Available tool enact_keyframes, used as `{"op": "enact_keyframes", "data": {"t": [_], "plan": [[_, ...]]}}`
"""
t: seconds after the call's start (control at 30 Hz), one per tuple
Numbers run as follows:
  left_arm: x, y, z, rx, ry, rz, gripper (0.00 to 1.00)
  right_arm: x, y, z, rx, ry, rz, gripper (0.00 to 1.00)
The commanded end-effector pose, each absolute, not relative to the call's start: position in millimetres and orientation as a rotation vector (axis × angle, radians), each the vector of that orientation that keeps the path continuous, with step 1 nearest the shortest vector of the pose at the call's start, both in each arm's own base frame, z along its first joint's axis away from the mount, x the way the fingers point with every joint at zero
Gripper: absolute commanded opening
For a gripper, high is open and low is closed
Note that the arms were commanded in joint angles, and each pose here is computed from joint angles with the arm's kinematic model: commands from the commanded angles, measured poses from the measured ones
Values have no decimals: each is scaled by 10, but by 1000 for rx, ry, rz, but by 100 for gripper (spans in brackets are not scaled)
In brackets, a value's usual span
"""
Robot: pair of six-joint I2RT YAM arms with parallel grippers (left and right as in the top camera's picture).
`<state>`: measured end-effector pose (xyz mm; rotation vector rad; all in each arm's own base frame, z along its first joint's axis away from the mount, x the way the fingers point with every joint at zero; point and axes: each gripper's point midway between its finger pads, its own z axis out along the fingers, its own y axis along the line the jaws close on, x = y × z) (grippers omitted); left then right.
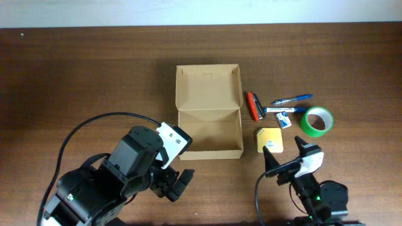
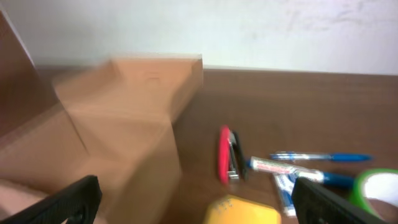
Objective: Pack container
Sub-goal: 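Release the box and pull the left gripper back toward its base, then move the right gripper over the green tape roll and lower onto it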
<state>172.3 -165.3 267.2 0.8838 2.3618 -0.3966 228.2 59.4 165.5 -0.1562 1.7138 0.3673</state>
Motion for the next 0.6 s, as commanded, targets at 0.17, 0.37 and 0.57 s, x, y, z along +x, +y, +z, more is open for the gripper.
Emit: {"op": "enact_keyframes", "data": {"t": [0.17, 0.37, 0.57], "plan": [[1739, -1655, 2760, 851, 2346, -406, 99, 2270, 677, 1904, 338, 1644, 904, 99], [1739, -1655, 2760, 851, 2346, -406, 100, 2187, 854, 1890, 265, 1682, 1002, 99], [1739, -1655, 2760, 851, 2346, -406, 100, 1997, 1131, 1872, 110, 1739, 1151, 99]]}}
